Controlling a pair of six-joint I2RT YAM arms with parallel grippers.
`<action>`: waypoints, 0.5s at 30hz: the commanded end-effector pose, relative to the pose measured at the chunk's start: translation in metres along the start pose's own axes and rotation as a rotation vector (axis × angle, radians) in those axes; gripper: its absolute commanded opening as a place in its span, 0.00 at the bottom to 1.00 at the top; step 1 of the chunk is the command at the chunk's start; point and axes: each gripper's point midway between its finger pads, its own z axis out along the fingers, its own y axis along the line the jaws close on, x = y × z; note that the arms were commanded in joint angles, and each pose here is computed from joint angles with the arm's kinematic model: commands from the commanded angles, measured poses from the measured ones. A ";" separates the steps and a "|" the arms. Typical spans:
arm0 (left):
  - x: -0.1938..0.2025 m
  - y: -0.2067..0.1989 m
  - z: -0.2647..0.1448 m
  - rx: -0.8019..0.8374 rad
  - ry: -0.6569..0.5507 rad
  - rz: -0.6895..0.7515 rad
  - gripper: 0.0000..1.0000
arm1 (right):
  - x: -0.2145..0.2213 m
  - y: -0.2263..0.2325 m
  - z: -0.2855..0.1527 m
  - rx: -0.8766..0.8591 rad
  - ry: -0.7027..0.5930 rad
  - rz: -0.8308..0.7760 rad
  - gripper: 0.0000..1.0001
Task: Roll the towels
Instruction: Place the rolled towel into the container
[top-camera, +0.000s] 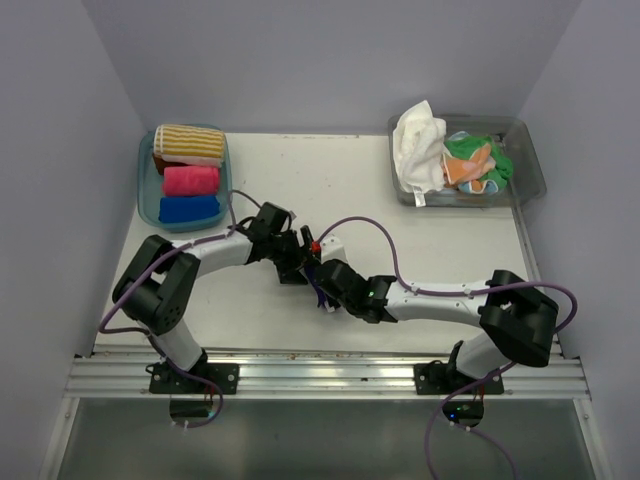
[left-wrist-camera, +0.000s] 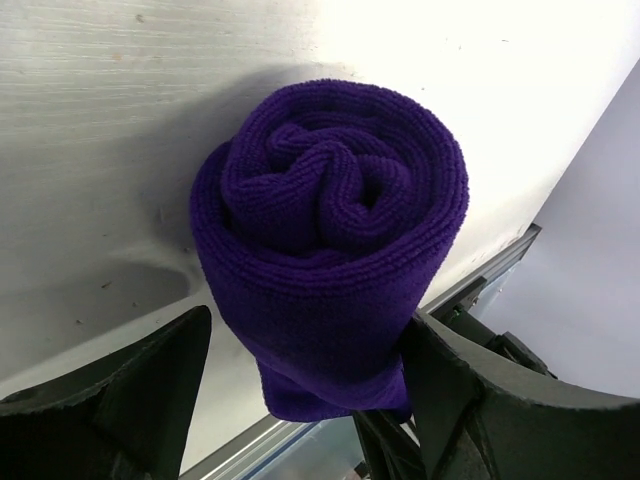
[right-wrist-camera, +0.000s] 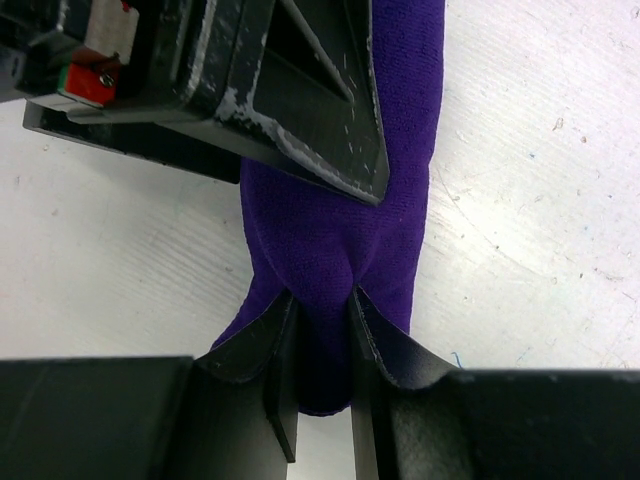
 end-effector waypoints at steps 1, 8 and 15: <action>-0.004 -0.019 -0.004 0.033 -0.028 0.044 0.78 | -0.011 0.006 -0.001 -0.025 -0.030 0.041 0.17; -0.008 -0.024 -0.004 0.028 -0.048 0.063 0.78 | -0.013 0.006 0.000 -0.020 -0.034 0.033 0.17; -0.002 -0.024 0.022 -0.002 -0.008 0.057 0.69 | -0.012 0.007 0.001 -0.018 -0.029 0.033 0.20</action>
